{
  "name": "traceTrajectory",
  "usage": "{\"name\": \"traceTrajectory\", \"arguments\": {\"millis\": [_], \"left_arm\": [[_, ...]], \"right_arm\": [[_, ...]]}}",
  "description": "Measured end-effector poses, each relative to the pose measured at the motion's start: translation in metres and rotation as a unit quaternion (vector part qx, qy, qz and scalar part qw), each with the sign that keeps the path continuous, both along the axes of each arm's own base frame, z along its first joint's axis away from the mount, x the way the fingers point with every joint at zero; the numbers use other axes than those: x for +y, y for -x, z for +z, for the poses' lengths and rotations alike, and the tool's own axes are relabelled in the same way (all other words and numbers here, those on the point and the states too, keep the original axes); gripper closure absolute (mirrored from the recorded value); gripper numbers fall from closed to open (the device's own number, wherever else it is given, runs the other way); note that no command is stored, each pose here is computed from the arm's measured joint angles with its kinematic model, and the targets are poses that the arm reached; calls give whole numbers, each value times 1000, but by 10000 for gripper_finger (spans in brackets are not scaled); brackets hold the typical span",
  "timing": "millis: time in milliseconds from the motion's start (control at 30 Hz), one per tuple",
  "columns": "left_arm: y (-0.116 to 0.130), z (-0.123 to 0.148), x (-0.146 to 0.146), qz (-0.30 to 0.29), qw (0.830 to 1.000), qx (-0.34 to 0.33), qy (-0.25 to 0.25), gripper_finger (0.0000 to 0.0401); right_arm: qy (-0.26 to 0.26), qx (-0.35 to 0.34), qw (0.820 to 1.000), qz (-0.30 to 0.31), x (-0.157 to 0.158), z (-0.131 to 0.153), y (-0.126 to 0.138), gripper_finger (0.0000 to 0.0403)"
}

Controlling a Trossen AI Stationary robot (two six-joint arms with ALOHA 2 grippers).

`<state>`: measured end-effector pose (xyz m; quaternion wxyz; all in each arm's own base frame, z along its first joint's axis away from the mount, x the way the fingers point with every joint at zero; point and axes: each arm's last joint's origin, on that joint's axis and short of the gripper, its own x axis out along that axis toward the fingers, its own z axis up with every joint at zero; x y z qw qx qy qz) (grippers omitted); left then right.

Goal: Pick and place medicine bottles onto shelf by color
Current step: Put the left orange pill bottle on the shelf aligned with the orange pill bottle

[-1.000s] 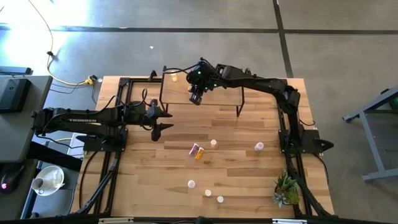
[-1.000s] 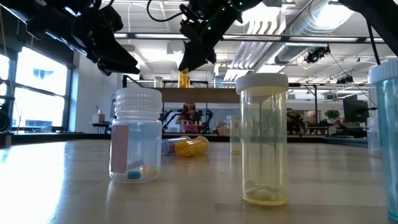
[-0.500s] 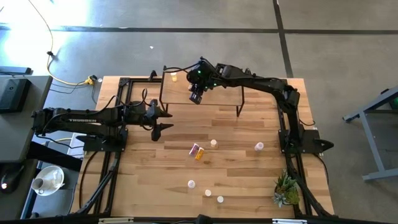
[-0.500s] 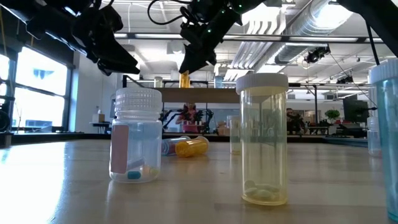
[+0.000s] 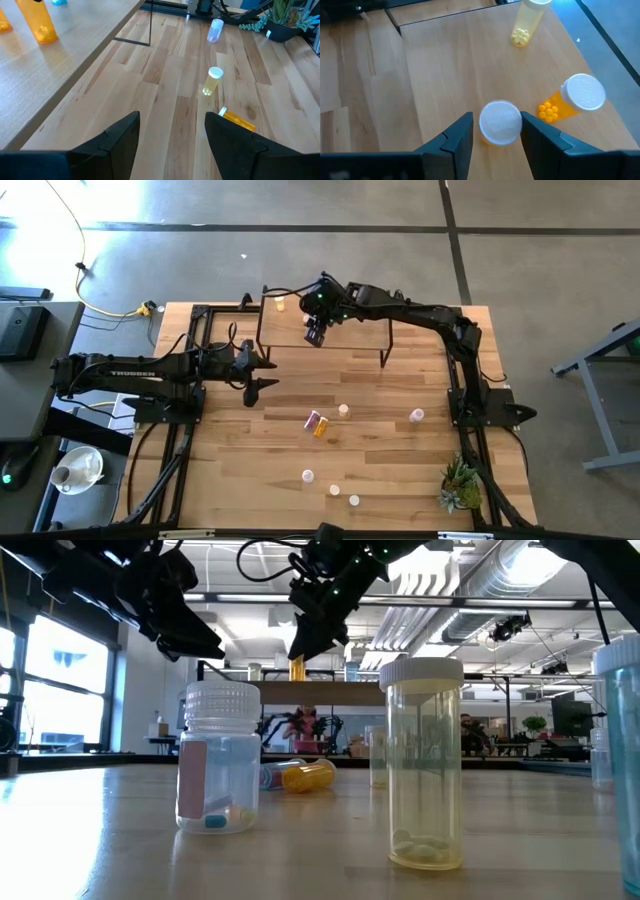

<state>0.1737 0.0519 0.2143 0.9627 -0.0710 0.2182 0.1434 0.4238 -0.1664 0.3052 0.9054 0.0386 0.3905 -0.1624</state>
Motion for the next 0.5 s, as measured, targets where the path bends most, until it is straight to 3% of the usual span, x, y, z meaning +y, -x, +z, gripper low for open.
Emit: {"name": "traceTrajectory", "arguments": {"millis": [500], "left_arm": [[1, -3, 0, 0, 1000, 14, 4, 186]], "right_arm": [[8, 0, 1000, 4, -1, 1, 0, 251]]}}
